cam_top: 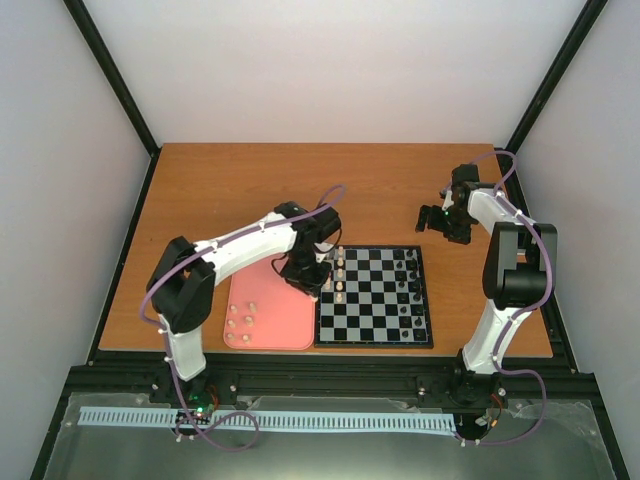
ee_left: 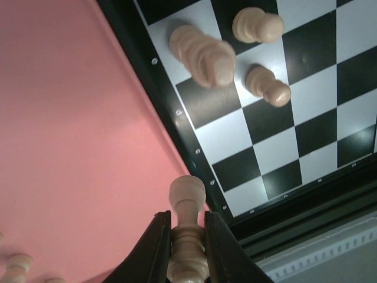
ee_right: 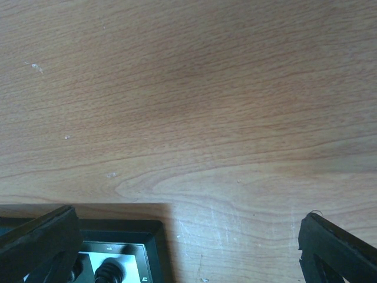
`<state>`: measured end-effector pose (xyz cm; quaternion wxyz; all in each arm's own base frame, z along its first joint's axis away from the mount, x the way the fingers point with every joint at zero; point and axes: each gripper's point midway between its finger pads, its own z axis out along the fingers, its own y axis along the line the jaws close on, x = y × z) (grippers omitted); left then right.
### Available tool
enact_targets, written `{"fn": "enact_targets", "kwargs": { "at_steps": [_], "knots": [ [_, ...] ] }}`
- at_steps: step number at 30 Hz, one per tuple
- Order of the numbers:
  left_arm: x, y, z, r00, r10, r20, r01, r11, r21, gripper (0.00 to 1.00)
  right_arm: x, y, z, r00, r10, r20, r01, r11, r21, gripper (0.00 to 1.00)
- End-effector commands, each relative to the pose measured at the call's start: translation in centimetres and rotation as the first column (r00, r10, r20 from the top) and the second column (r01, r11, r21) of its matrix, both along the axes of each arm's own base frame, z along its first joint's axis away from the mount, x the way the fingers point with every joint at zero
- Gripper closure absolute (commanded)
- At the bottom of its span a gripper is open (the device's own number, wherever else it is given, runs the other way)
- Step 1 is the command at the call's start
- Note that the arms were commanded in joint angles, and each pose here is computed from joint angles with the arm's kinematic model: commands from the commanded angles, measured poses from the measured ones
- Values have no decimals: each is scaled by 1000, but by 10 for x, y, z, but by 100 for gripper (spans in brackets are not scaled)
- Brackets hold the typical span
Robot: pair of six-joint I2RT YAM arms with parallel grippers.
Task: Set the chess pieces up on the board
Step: Place the chess piece on the chessboard.
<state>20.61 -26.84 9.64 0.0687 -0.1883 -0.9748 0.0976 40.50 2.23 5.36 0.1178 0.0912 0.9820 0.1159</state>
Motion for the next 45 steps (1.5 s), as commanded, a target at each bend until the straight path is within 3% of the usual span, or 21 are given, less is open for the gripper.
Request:
{"fn": "enact_targets", "kwargs": {
  "at_steps": [1,45],
  "knots": [
    [11,-18,1,999,-43,32,44,999,-31,94,1,-1,7,1000,12,21,-11,1000,-23,0],
    [26,-45,-30,996,-52,67,53,998,-17,91,-3,-2,11,999,11,32,-10,999,-30,0]
  ]
}}
